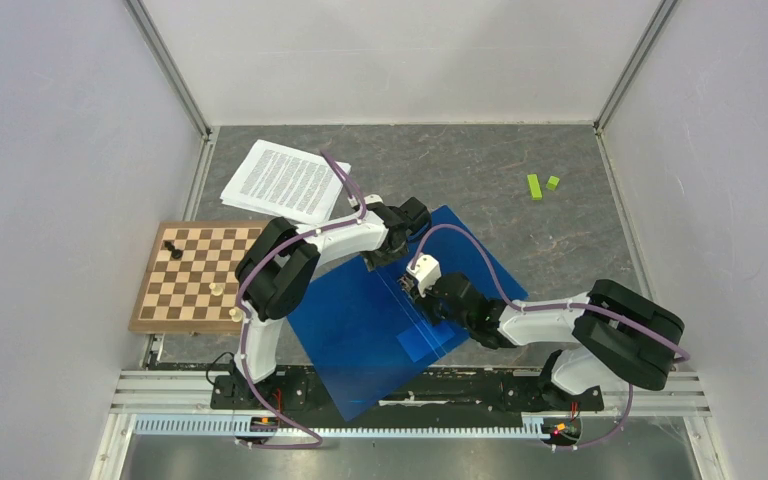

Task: Put the files into the folder

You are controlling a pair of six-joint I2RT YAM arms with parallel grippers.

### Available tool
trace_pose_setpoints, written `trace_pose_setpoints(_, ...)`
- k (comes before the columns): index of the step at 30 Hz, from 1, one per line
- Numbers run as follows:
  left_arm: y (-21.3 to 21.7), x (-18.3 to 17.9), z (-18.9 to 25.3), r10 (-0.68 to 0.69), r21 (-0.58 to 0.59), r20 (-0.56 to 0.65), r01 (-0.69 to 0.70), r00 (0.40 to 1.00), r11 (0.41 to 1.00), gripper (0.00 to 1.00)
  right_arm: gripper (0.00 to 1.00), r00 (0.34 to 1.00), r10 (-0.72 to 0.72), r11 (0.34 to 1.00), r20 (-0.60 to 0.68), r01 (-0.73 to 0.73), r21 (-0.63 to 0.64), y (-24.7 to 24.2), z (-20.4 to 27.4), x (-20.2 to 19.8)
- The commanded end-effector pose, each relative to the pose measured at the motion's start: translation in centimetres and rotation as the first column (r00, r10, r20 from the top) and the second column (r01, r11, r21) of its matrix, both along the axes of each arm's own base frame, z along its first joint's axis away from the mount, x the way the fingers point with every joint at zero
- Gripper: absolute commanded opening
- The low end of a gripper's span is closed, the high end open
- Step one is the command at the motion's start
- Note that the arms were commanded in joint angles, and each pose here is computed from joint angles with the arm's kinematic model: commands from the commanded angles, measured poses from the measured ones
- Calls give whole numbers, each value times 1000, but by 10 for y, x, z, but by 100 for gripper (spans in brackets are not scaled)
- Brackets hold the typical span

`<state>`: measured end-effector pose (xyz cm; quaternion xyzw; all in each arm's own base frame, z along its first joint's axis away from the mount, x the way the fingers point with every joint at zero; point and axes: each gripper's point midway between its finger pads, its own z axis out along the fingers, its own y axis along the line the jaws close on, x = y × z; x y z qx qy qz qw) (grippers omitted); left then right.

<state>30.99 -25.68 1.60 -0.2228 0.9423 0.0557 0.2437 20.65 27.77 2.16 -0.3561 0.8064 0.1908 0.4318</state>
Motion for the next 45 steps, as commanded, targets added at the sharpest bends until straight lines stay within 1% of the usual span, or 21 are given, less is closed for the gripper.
trace_pose_setpoints(1, 25, -27, -38, 87, 65, -103, -81, 991, 995, 52, 20, 999, -15, 1000, -29, 15, -4, -13, -7, -2)
trace_pose_setpoints(3, 28, -39, -49, 118, 21, -115, -116, 986, 993, 41, 20, 999, -39, 999, -31, 39, -5, -17, -8, 2)
trace_pose_setpoints(4, 28, -45, -53, 125, -2, -125, -127, 984, 992, 38, 20, 998, -45, 999, -32, 45, -3, -18, -8, 3)
trace_pose_setpoints(5, 27, -49, -54, 122, -26, -130, -127, 984, 992, 37, 21, 998, -46, 999, -32, 46, -2, -18, -8, 4)
trace_pose_setpoints(7, 20, -51, -50, 89, -81, -129, -100, 988, 992, 41, 21, 998, -44, 999, -34, 44, -1, -17, -8, 4)
trace_pose_setpoints(11, 8, -49, -27, 46, -142, -91, -58, 995, 988, 51, 20, 998, -39, 999, -41, 39, -2, -15, -12, 3)
trace_pose_setpoints(12, 5, -50, -23, 41, -156, -87, -54, 995, 986, 52, 20, 998, -41, 999, -42, 41, 1, -15, -11, 3)
trace_pose_setpoints(19, -24, -69, -10, 9, -251, -124, -41, 992, 967, 48, 19, 998, -45, 999, -40, 46, 8, -15, -12, 4)
trace_pose_setpoints(22, -32, -72, -5, 15, -260, -117, -45, 993, 965, 47, 19, 998, -45, 999, -44, 46, 16, -14, -11, 3)
trace_pose_setpoints(25, -34, -73, -9, 33, -242, -135, -65, 990, 968, 45, 18, 998, -45, 999, -43, 46, 24, -13, -9, 3)
trace_pose_setpoints(28, -38, -73, -14, 50, -251, -148, -87, 988, 964, 45, 18, 998, -47, 998, -44, 48, 28, -13, -9, 3)
trace_pose_setpoints(31, -38, -76, -24, 64, -238, -177, -106, 982, 965, 39, 17, 998, -48, 998, -48, 50, 24, -14, -11, 2)
trace_pose_setpoints(34, -36, -83, -35, 82, -226, -211, -130, 974, 965, 31, 17, 997, -55, 998, -47, 56, 24, -16, -11, 2)
trace_pose_setpoints(40, -27, -94, -47, 113, -198, -249, -165, 962, 966, 11, 17, 997, -64, 997, -46, 65, 27, -17, -11, 3)
trace_pose_setpoints(42, -23, -97, -50, 120, -187, -252, -170, 960, 967, 6, 17, 997, -71, 997, -45, 72, 25, -17, -11, 4)
trace_pose_setpoints(43, -20, -98, -52, 125, -181, -253, -173, 959, 968, 3, 18, 996, -73, 997, -47, 75, 27, -17, -10, 4)
trace_pose_setpoints(45, -15, -102, -56, 137, -167, -263, -185, 955, 969, 2, 23, 995, -84, 996, -49, 86, 35, -16, -7, 6)
